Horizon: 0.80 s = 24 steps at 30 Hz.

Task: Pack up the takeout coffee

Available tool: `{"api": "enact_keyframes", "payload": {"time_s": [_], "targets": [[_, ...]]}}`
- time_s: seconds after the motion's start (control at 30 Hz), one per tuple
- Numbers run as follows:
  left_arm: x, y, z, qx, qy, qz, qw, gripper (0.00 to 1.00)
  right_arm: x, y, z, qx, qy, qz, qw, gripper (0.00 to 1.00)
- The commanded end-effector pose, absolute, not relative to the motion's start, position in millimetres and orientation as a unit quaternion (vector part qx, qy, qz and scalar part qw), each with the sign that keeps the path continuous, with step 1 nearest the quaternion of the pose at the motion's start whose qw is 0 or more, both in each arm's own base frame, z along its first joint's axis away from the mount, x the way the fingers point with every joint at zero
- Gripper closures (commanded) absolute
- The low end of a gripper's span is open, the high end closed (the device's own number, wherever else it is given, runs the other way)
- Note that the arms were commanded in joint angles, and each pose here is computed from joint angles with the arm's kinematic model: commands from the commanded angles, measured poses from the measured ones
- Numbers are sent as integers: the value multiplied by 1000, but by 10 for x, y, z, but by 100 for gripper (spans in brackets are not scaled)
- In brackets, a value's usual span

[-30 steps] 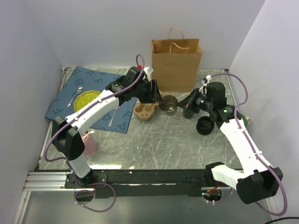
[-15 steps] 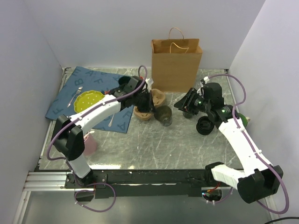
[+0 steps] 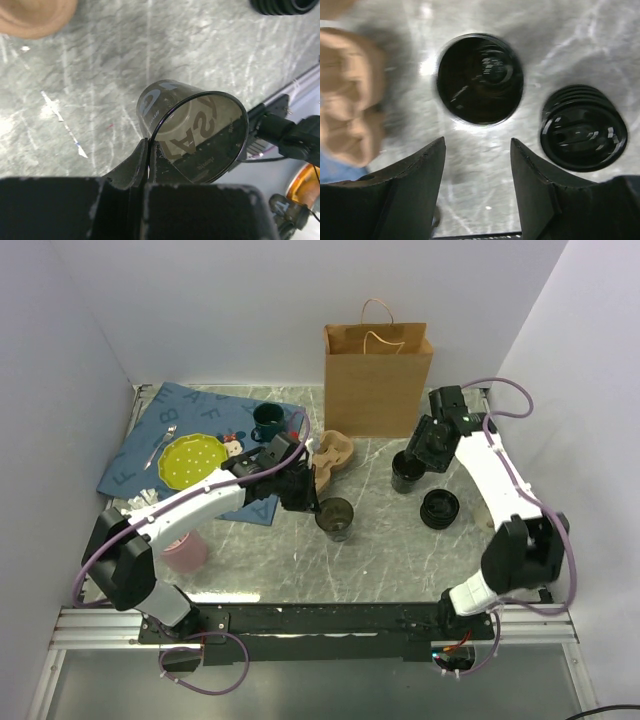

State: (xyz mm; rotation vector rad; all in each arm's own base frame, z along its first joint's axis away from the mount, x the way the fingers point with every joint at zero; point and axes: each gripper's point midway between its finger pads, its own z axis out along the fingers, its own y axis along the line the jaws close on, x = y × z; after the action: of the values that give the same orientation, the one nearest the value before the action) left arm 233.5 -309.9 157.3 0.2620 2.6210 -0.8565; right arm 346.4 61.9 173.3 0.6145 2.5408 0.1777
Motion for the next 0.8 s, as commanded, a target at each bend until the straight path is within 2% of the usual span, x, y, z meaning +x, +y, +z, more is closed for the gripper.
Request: {"api": "enact_keyframes", "payload": {"time_s": [0.0,0.47,0.67,0.77], "targets": [[2468,-3067,1548,95,928,-285,219,99,3504,380,1714,222,944,2,246,37],[2523,-3050,1362,96,937,-262,212,99,3732,313,1290,238,947,-23,213,38],[2519,-3030,1260,93,941,-253,206,99,3944,417,1176,242,946,0,216,44],[2506,-3021,1199,90,944,-248,198,98,4068,480,1142,244,945,16,216,53]]}}
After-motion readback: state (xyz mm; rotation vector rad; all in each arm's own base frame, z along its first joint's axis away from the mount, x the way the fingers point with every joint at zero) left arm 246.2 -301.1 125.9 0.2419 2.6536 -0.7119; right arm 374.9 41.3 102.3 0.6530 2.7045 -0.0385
